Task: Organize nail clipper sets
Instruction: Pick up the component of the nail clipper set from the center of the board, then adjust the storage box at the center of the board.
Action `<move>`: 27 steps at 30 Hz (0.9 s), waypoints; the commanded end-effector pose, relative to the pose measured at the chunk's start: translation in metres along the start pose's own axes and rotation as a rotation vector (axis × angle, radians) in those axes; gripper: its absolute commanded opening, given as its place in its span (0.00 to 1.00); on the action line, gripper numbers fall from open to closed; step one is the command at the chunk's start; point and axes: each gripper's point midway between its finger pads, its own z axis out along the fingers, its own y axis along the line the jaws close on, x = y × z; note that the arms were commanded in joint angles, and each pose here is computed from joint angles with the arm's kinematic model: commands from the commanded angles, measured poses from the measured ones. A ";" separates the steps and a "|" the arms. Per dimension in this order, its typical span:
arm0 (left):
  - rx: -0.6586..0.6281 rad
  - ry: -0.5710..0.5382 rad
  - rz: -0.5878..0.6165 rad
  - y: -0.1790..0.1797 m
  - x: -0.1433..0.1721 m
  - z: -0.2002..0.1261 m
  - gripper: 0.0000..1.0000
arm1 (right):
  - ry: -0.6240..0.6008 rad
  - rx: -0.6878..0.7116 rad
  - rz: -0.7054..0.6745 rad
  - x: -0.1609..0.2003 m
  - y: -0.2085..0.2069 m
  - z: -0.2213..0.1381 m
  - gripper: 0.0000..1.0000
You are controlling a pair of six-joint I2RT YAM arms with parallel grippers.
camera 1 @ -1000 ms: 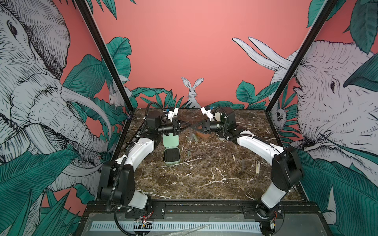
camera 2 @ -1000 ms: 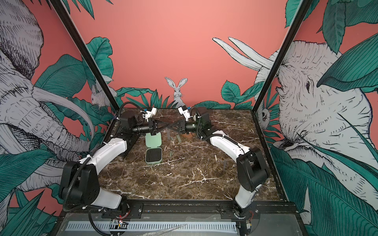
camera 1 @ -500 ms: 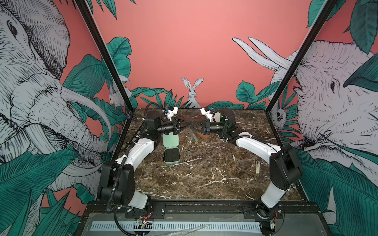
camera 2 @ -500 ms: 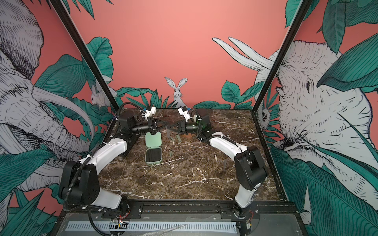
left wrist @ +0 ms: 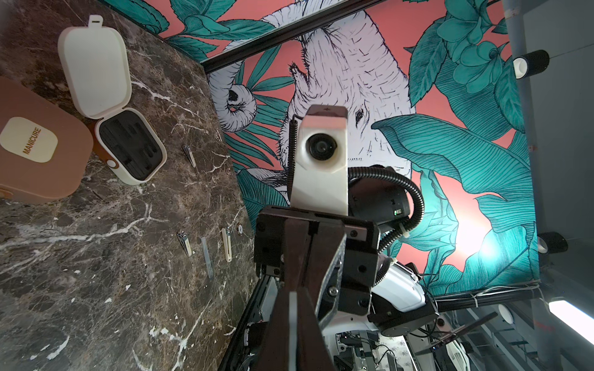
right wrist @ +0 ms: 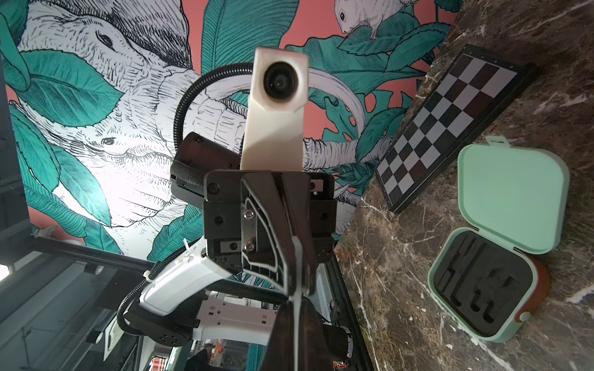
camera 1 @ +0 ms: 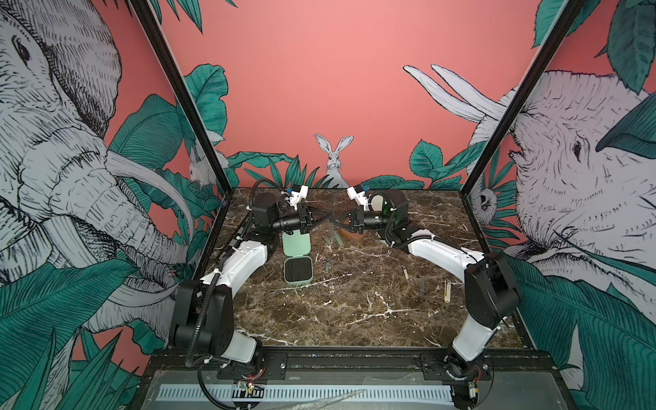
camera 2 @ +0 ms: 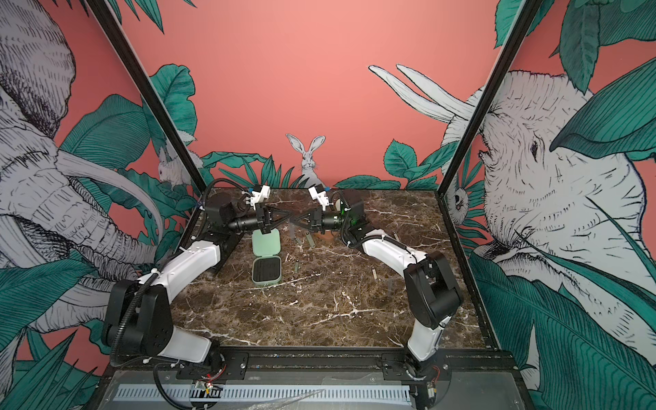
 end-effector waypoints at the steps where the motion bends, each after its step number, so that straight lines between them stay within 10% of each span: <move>1: 0.032 0.001 0.032 -0.017 0.003 -0.004 0.00 | 0.002 -0.042 -0.026 -0.001 0.009 0.002 0.00; 4: 0.028 0.000 0.030 -0.017 0.003 -0.004 0.04 | -0.001 -0.068 -0.019 -0.003 0.013 0.002 0.00; 7: 0.000 -0.008 0.035 -0.015 0.002 -0.005 0.67 | -0.001 -0.088 -0.017 -0.004 0.016 0.004 0.00; 9: -0.039 -0.018 0.047 -0.013 0.000 -0.008 0.86 | 0.001 -0.076 -0.013 -0.002 0.014 0.003 0.00; 14: -0.253 -0.202 0.045 0.016 -0.032 -0.064 0.84 | 0.008 0.072 0.003 0.013 -0.012 -0.008 0.00; 20: -1.027 -0.220 0.075 0.117 -0.021 -0.158 0.81 | 0.054 0.538 -0.054 0.043 -0.075 -0.050 0.00; 27: -1.188 -0.130 -0.004 0.189 0.012 -0.164 0.77 | 0.070 0.590 -0.010 0.056 -0.095 -0.055 0.00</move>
